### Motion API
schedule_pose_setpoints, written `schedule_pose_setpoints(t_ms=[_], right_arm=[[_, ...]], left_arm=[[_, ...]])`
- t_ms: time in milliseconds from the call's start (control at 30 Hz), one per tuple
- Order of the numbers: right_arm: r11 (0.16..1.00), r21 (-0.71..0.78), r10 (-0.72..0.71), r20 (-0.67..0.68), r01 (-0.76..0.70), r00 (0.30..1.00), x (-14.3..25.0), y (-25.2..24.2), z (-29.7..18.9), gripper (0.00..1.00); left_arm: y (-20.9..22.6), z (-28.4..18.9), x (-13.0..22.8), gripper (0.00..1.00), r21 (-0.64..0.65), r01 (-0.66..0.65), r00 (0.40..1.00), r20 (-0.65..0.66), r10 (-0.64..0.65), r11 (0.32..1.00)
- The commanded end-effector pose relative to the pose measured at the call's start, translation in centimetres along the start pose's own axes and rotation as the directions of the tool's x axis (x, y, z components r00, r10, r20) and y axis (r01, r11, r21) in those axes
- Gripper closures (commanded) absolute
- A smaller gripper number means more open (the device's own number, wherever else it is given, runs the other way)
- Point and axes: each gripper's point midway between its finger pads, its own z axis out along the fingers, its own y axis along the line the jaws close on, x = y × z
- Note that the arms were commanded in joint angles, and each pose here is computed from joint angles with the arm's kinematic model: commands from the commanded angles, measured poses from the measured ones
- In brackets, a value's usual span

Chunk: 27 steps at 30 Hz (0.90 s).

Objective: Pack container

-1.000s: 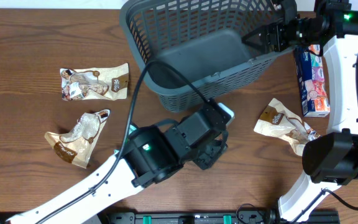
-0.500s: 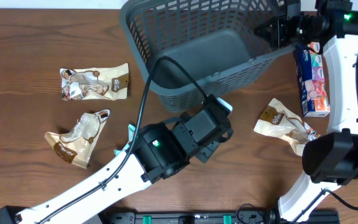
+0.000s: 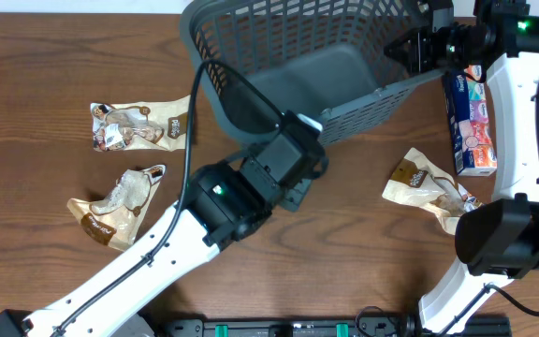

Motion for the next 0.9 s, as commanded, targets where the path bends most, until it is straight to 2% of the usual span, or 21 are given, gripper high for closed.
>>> schedule_pose_setpoints(t_ms=[0, 200, 533, 867], right_arm=[[1.000, 0.022, 0.011, -0.009, -0.011, 1.000, 0.0, -0.4, 0.1, 0.99], [0.997, 0.071, 0.026, -0.045, -0.022, 0.999, 0.9, -1.2, 0.0, 0.99], [0.998, 0.059, 0.020, -0.087, -0.015, 0.996, 2.0, -0.9, 0.0, 0.99], [0.996, 0.089, 0.028, -0.143, -0.015, 0.989, 3.3, -1.2, -0.2, 0.99]], left_arm=[[0.7, 0.1, -0.6, 0.94, -0.019, 0.021, 1.000, 0.009, -0.021, 1.000], [0.8, 0.1, -0.6, 0.94, -0.020, 0.021, 1.000, 0.008, -0.021, 1.000], [0.8, 2.3, -0.2, 0.94, -0.037, -0.008, 0.999, -0.033, 0.007, 0.999], [4.4, 3.3, -0.6, 0.94, -0.099, 0.064, 0.997, -0.043, -0.068, 0.993]])
